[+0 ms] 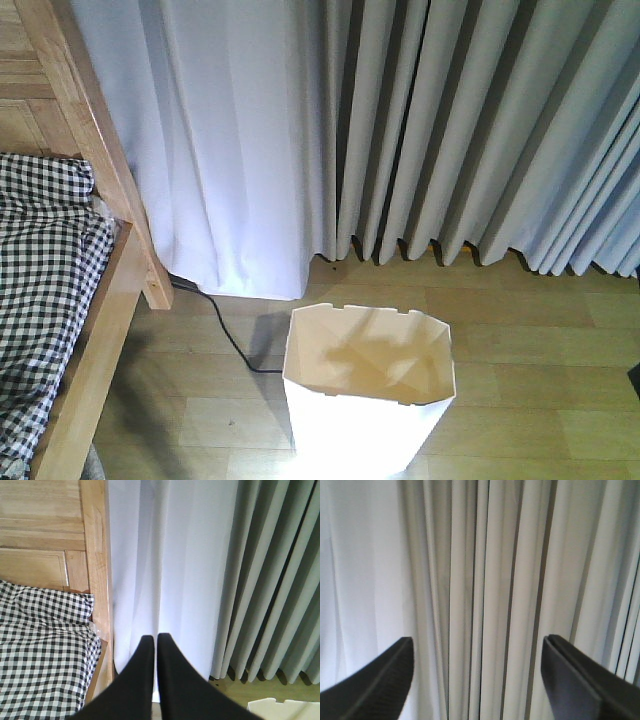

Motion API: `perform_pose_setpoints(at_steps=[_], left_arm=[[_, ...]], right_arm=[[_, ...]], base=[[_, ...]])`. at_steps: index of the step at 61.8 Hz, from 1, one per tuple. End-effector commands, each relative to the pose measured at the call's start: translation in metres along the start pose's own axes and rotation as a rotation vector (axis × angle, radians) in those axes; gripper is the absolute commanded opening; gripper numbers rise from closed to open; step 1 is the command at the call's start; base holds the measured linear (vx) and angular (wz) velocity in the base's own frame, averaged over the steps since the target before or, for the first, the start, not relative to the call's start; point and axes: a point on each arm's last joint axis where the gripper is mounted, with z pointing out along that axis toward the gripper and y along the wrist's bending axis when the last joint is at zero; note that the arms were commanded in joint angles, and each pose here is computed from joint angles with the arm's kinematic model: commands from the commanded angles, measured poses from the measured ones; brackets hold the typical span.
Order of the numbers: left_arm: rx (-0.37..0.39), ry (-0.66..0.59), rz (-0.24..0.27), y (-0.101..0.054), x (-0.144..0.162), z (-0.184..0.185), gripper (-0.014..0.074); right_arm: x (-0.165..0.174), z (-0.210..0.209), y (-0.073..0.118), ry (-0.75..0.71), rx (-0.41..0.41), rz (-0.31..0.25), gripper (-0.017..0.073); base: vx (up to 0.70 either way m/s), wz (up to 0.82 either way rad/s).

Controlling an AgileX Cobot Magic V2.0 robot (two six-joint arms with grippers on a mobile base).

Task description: Move trash bin to bedside with robot

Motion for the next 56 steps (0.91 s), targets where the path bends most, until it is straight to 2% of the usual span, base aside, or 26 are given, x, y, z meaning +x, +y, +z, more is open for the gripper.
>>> perform_pose_setpoints(at_steps=[1,14,56], left_arm=[[0.004,-0.072,-0.009,0.0,-0.0031,-0.0002,-0.0006],[0.004,-0.072,-0.009,0.0,-0.0031,-0.0002,-0.0006],[0.004,-0.072,-0.009,0.0,-0.0031,-0.0002,-0.0006]], right_arm=[[-0.0089,-0.0006,-0.0013,-0.028,0.014,0.009,0.04],[-0.0074,-0.0008,0.0054,-0.011,-0.059,0.006,-0.0017],[-0.0076,-0.0008,0.005,-0.013,-0.056,0.01,-0.0009]], base=[[0.0,0.0],[0.0,0.0],[0.0,0.0]])
